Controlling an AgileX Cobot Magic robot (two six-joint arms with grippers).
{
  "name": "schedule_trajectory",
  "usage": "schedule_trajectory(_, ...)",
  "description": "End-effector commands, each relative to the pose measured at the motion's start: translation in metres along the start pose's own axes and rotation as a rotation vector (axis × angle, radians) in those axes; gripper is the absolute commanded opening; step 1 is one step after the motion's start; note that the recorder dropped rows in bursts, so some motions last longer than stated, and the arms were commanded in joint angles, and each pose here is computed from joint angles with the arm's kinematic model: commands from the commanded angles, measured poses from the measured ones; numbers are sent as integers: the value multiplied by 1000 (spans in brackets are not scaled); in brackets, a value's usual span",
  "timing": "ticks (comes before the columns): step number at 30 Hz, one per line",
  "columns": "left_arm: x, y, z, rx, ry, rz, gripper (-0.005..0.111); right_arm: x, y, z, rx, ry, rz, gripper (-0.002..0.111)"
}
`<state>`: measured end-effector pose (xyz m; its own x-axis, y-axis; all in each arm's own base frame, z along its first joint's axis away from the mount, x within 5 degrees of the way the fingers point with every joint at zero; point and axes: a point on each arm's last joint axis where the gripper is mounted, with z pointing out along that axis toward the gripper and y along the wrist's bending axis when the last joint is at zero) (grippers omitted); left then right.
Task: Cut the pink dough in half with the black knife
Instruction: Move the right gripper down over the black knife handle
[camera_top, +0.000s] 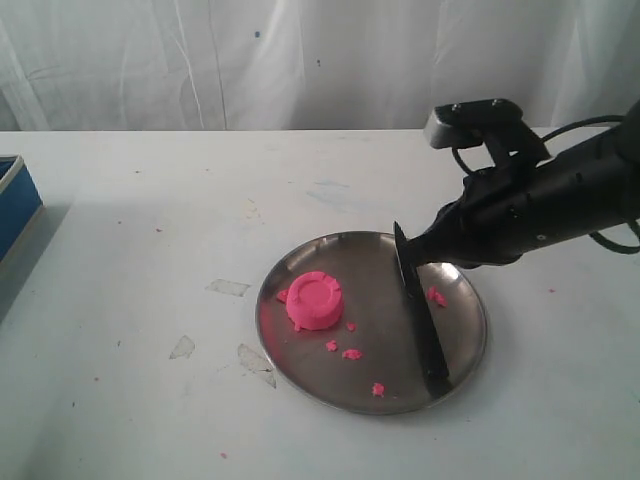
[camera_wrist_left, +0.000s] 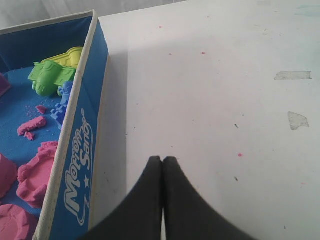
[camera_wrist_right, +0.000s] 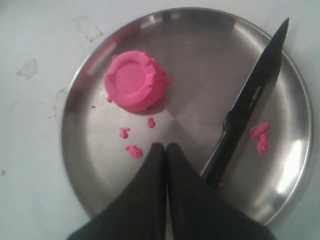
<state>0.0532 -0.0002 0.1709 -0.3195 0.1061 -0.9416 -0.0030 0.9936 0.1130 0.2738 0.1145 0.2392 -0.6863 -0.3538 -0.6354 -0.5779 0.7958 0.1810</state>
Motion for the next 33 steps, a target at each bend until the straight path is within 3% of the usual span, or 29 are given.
schedule_trajectory(1,1,0,0,2,-3,-17,0,4,-10,23,16,39,16,0)
schedule_trajectory(4,1,0,0,2,-3,-17,0,11,-14,38,3,95,31,7)
schedule_trajectory(11,1,0,0,2,-3,-17,0,25,-17,59,-44,193,11,44)
schedule_trajectory(14,1,0,0,2,-3,-17,0,21,-18,60,-43,189,4,53)
schedule_trajectory(20,1,0,0,2,-3,-17,0,14,-18,56,-18,235,-15,55)
schedule_trajectory(28,1,0,0,2,-3,-17,0,-1,-6,51,252,386,-17,54)
schedule_trajectory(33,1,0,0,2,-3,-17,0,0,7,65,241,371,-20,54)
